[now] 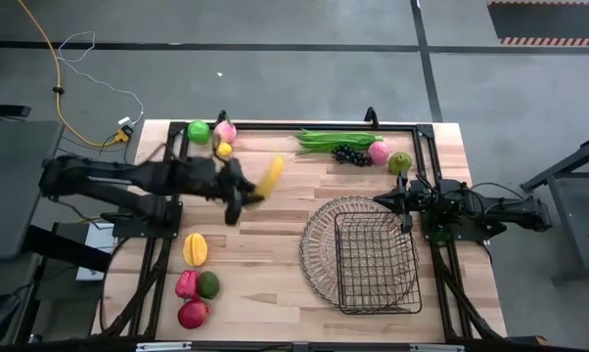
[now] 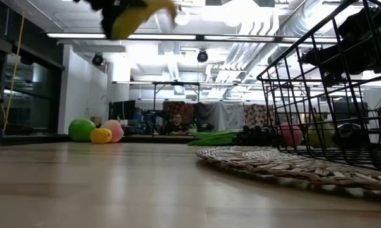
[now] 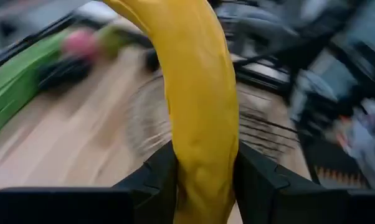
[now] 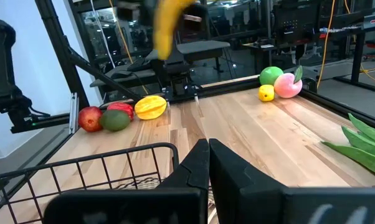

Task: Build produce basket
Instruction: Put the banana into the wire basket

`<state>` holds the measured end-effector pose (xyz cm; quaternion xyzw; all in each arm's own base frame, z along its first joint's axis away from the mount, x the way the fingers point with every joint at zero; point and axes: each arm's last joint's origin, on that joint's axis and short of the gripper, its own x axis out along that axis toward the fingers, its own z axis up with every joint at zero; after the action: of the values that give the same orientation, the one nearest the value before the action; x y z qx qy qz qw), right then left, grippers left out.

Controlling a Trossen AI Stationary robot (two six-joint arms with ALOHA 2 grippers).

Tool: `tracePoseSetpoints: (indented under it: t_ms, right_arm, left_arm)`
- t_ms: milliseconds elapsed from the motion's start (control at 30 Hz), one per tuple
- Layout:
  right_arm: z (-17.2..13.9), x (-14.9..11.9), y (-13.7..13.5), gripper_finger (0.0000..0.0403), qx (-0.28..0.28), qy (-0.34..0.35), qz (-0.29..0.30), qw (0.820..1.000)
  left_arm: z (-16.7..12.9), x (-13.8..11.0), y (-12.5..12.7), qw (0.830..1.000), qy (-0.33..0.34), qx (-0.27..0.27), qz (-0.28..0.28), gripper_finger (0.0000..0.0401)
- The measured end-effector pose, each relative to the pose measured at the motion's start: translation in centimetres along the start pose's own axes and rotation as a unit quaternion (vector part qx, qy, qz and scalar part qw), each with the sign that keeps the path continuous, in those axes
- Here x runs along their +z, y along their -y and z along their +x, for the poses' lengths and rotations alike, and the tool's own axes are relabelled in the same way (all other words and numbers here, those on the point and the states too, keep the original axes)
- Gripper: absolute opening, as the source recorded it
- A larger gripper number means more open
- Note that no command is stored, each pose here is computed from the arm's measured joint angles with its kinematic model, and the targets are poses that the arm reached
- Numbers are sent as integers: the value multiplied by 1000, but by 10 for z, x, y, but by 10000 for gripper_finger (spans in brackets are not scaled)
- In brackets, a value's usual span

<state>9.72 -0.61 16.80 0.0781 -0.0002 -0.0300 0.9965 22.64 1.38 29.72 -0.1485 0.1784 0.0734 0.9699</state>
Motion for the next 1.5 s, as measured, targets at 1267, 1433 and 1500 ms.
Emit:
tracePoseSetpoints:
  t_ms: [1267, 1433, 1500]
  right_arm:
    - [0, 0, 0, 0, 0, 0, 0, 1000]
    - [0, 0, 0, 0, 0, 0, 0, 1000]
    - [0, 0, 0, 0, 0, 0, 0, 1000]
  left_arm:
    - [272, -16, 104, 733, 9, -105, 672, 113]
    - [276, -26, 107, 683, -15, -62, 728, 113]
    - [275, -27, 109, 671, -23, -52, 739, 113]
